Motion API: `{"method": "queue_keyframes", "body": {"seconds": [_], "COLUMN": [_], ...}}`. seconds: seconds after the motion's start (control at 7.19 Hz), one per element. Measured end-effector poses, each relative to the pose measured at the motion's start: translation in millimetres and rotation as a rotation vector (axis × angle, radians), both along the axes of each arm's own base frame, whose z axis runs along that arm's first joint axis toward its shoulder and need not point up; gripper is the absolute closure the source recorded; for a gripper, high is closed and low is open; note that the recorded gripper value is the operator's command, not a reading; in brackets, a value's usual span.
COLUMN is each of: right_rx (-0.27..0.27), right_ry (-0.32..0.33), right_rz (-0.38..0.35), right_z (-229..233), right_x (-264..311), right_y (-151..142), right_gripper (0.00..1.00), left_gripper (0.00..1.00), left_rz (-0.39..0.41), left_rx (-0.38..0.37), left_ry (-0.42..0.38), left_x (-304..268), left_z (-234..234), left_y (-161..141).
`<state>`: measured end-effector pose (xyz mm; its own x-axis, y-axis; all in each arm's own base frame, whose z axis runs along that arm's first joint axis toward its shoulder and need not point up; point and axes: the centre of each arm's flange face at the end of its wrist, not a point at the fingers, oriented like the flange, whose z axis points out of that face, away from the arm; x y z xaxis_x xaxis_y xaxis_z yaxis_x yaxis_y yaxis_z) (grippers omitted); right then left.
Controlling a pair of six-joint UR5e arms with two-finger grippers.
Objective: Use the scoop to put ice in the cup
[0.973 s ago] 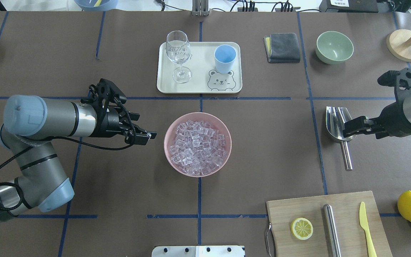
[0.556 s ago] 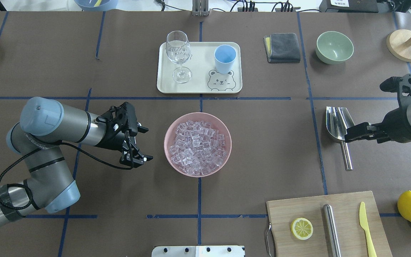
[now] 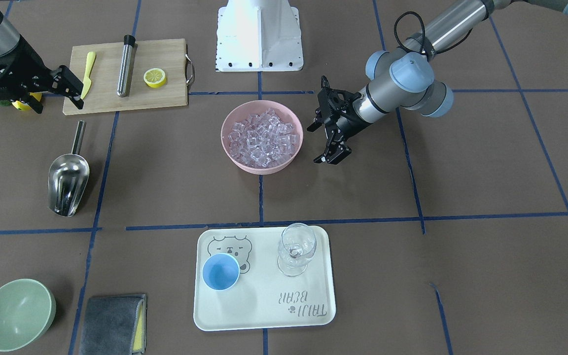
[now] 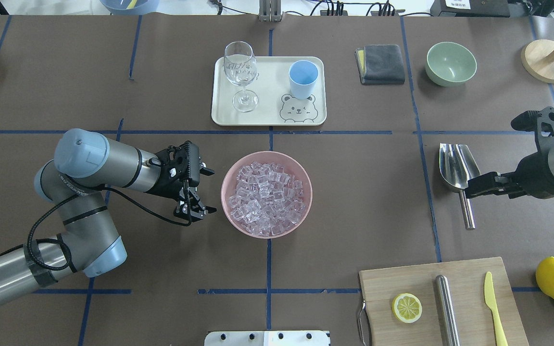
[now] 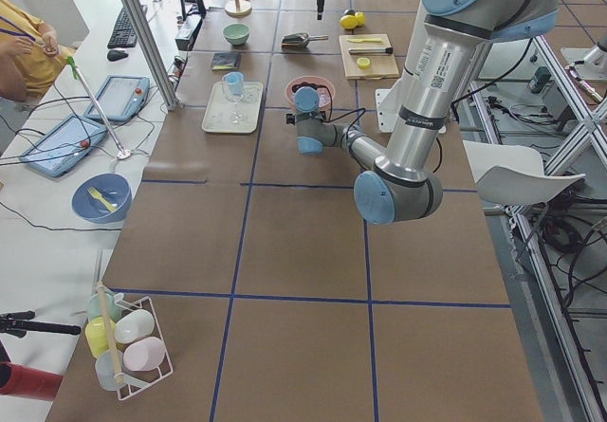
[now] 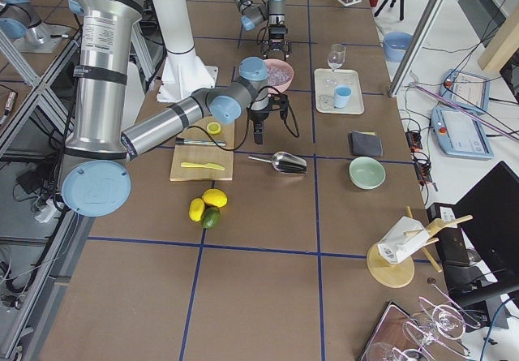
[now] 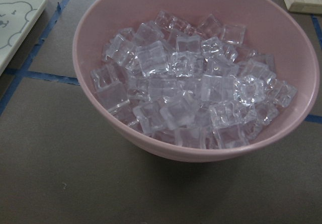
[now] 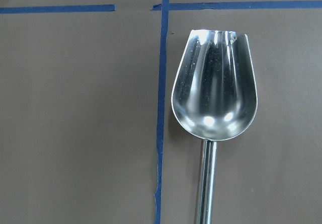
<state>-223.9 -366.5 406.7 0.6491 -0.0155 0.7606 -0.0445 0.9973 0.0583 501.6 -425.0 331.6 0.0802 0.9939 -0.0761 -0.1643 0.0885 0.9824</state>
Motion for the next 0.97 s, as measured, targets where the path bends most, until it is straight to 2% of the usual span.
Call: {"method": "queue_keyframes", "body": {"seconds": [0.28, 0.56, 0.83, 0.97], "right_rx": [-0.002, 0.011, -0.024, -0.024], "right_ry": [0.011, 0.050, 0.105, 0.129], "right_rz": [0.001, 0.008, 0.057, 0.089], "right_z": [3.2, 9.3, 30.8, 45.0], "right_x": [-3.2, -18.0, -37.1, -49.8], "right_y": [2.3, 7.7, 9.3, 9.6], "right_gripper": [0.00, 0.00, 0.00, 0.00], "left_gripper": [0.00, 0.00, 0.00, 0.00], "left_rz": [0.000, 0.012, 0.014, 0.014], "left_rx": [0.002, 0.007, 0.010, 0.008], "left_ry": [-0.003, 0.001, 0.004, 0.004], "left_x": [8.4, 14.1, 14.5, 14.6], "left_z": [-2.0, -2.2, -3.4, -4.0], "left_y": [2.1, 7.8, 8.9, 9.1]}}
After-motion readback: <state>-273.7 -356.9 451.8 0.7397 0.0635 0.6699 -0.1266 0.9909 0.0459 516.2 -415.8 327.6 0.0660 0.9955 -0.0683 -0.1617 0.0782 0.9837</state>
